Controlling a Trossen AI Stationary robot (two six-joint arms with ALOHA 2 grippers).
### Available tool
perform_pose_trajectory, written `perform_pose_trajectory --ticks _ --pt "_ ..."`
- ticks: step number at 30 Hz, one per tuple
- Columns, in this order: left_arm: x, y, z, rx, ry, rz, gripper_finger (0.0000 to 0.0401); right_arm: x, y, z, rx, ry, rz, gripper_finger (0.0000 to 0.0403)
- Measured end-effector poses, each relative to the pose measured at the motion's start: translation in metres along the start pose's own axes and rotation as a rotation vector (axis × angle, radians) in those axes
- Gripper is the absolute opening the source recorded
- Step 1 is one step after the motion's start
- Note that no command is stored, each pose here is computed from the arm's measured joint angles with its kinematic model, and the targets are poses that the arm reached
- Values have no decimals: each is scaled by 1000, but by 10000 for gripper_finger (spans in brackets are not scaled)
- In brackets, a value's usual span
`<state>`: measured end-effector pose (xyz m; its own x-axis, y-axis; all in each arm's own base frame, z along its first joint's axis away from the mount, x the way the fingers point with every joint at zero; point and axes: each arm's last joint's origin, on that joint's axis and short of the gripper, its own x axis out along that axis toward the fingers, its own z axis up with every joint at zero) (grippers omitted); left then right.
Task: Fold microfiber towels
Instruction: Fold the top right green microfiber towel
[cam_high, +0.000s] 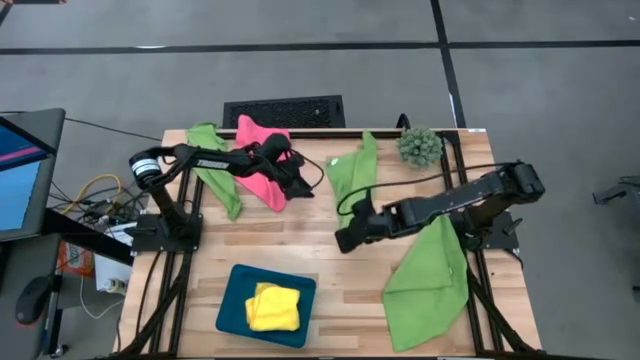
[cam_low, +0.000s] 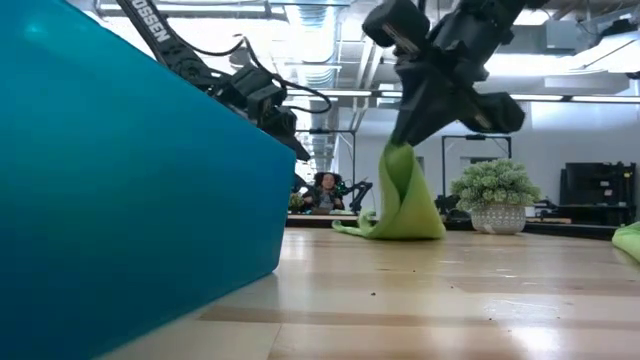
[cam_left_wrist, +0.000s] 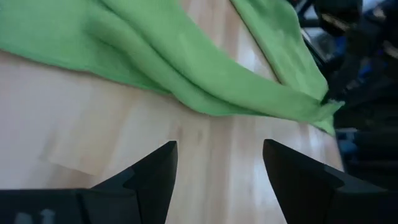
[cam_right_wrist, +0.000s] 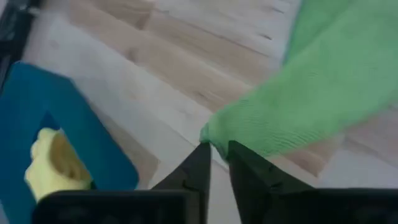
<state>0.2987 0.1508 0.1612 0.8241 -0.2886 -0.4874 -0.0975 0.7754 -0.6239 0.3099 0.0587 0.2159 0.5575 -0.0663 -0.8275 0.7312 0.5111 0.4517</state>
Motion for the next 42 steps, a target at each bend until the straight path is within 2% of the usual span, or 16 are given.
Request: perform_pose_trajectory --ticks 5,10,13,16,19,22,27,32,42 --pt "0 -4 0 -19 8 -37 231 -19 -10 26 -215 -13 33 164" --pt "-1 -4 0 -45 19 -59 231 -36 -48 86 -408 -95 -35 232" --pt "0 -5 -3 -60 44 -72 231 -29 -77 121 -574 -67 -43 237" --pt "1 -7 -6 -78 78 -105 231 -9 -96 142 -801 21 -32 227" --pt "2 -8 -10 -103 117 -116 231 10 -101 159 -1011 103 -50 219" --pt "2 -8 -13 -114 144 -122 231 26 -97 178 -1156 148 -57 218" --pt "2 -8 -19 -122 188 -123 231 54 -86 191 -1403 241 -64 222" --pt "1 -7 -25 -135 235 -113 231 78 -76 190 -1602 324 -120 223" --pt "0 -7 -29 -126 263 -109 231 88 -76 188 -1673 314 -122 212"
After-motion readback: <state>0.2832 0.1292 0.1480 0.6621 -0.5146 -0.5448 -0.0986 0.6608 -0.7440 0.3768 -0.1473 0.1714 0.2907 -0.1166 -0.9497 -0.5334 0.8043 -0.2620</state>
